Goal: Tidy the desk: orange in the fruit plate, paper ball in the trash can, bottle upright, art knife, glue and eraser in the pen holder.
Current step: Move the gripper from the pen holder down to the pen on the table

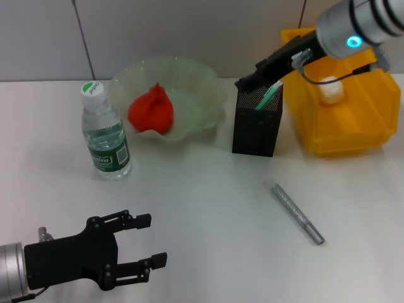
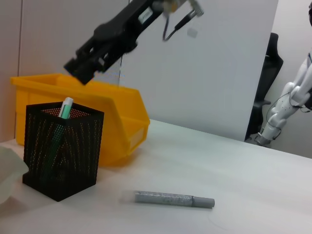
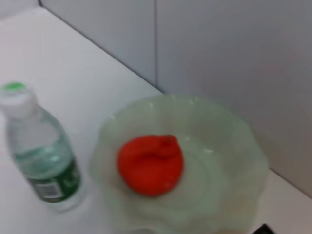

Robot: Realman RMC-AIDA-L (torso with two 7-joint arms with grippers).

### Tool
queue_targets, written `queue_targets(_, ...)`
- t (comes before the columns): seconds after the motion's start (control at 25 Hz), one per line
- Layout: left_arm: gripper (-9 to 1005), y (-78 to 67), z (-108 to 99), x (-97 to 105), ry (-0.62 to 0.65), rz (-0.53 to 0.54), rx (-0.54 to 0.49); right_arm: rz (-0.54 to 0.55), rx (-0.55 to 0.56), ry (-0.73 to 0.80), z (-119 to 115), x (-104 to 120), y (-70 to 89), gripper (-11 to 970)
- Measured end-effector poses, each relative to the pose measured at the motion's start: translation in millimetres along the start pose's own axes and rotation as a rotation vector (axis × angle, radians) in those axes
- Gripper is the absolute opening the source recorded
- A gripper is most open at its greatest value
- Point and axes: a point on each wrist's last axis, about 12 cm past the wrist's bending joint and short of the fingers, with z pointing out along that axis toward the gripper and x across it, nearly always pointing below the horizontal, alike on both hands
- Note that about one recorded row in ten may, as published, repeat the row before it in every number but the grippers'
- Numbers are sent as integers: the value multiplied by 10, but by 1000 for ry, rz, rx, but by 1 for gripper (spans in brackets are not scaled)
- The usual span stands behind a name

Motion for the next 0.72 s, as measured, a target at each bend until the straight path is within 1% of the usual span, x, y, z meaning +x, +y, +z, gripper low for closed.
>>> queue_targets(0.2, 788, 0, -1, 1, 0, -9, 0, 30, -83, 63, -260, -9, 169, 606)
queue_targets(0.36, 787, 2, -1, -1, -1, -9, -1, 80, -132, 173, -345, 28, 281, 604)
queue_targets(0.52, 787, 5, 8, -15, -4, -7, 5, 138, -107, 315, -303, 104, 291, 603)
queue_targets(0.72, 787, 9, 16, -28, -7, -5, 11, 180, -74, 471, -125, 238, 300, 601)
